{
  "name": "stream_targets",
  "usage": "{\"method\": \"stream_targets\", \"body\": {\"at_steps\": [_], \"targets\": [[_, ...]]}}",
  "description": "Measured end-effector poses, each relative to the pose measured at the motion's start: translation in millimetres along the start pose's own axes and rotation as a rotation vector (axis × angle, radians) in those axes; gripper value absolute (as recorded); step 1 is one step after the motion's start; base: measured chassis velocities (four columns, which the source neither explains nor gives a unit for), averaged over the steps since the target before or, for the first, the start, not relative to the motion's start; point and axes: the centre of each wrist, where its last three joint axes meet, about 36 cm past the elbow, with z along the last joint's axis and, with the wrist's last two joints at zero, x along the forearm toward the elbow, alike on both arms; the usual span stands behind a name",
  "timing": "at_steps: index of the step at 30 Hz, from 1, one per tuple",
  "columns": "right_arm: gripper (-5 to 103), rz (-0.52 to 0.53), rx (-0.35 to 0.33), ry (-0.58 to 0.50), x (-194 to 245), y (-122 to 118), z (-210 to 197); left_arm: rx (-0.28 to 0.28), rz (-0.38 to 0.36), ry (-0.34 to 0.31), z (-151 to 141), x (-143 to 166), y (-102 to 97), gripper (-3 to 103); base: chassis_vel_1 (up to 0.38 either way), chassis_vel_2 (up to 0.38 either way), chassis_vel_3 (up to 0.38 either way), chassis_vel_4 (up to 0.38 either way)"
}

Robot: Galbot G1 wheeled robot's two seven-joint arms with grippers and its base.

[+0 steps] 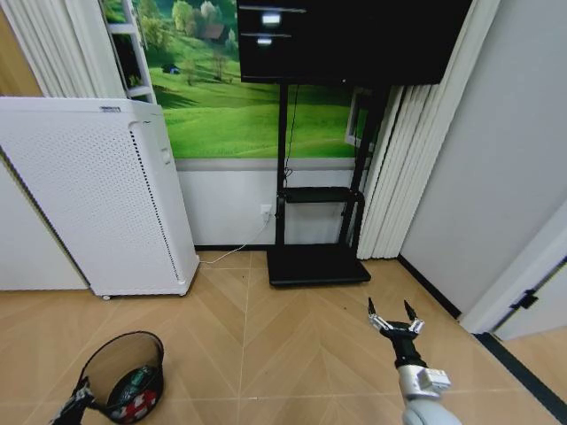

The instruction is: Pick up the trash bin and place the garbage on the floor into it.

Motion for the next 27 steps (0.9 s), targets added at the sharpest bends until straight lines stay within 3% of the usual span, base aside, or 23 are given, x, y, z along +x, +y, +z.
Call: {"method": "stream_targets", "body": {"at_steps": [10,27], "targets": [[100,0.008,-0.016,0.000,-3.0,6.1,1.9,0.000,-0.049,0.064,-2.9,24.4,3.3,7,0.000,0.000,0.000,0.000],[100,0.031,-0.028,0.008,1.6,2.2,6.1,-0.006,-0.126,0.049,-12.3,24.4,14.8,7,0.000,0.000,0.000,0.000]]}}
